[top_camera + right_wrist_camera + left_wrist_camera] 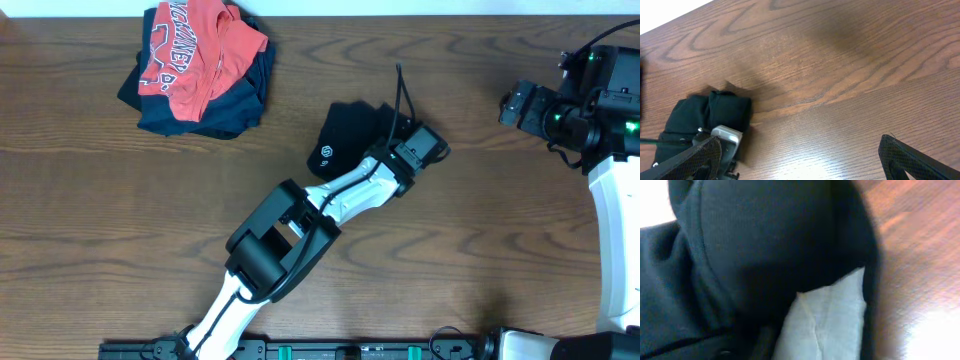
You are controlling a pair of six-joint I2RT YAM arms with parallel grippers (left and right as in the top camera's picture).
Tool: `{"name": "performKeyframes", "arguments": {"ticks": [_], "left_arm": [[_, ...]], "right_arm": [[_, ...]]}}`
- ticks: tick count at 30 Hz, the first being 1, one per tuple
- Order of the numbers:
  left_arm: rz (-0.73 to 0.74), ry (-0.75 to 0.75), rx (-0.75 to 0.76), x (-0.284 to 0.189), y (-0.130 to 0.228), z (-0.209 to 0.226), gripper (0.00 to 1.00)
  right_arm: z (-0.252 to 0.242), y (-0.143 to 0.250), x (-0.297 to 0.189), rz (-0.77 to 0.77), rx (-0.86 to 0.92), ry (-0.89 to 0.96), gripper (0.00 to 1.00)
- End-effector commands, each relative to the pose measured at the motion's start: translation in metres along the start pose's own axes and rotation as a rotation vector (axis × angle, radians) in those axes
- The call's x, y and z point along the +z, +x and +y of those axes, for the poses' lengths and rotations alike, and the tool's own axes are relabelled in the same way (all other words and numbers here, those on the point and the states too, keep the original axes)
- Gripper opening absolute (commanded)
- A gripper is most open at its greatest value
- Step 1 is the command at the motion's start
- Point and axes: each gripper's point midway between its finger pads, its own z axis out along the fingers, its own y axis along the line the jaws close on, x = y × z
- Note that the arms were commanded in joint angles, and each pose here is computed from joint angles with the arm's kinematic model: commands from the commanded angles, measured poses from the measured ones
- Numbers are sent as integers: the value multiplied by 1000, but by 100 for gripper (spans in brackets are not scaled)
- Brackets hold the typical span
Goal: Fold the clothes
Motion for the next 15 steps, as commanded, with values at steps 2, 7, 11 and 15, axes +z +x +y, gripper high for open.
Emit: {"name": "performKeyframes", "arguments": {"ticks": [2,7,11,15], "left_arm": [[131,44,22,34,45,-7,6],[117,33,29,22,37,1,6],[75,-45,32,-1,20,26,6],[7,-128,39,-35,-3,60,6]], "right_arm": [[-5,0,-1,0,-14,26,98],[-5,-1,0,-3,-15,25,98],[-5,-2,-1,-9,-16,24,98],[-4,-4,-1,-15,-16,18,99]]}}
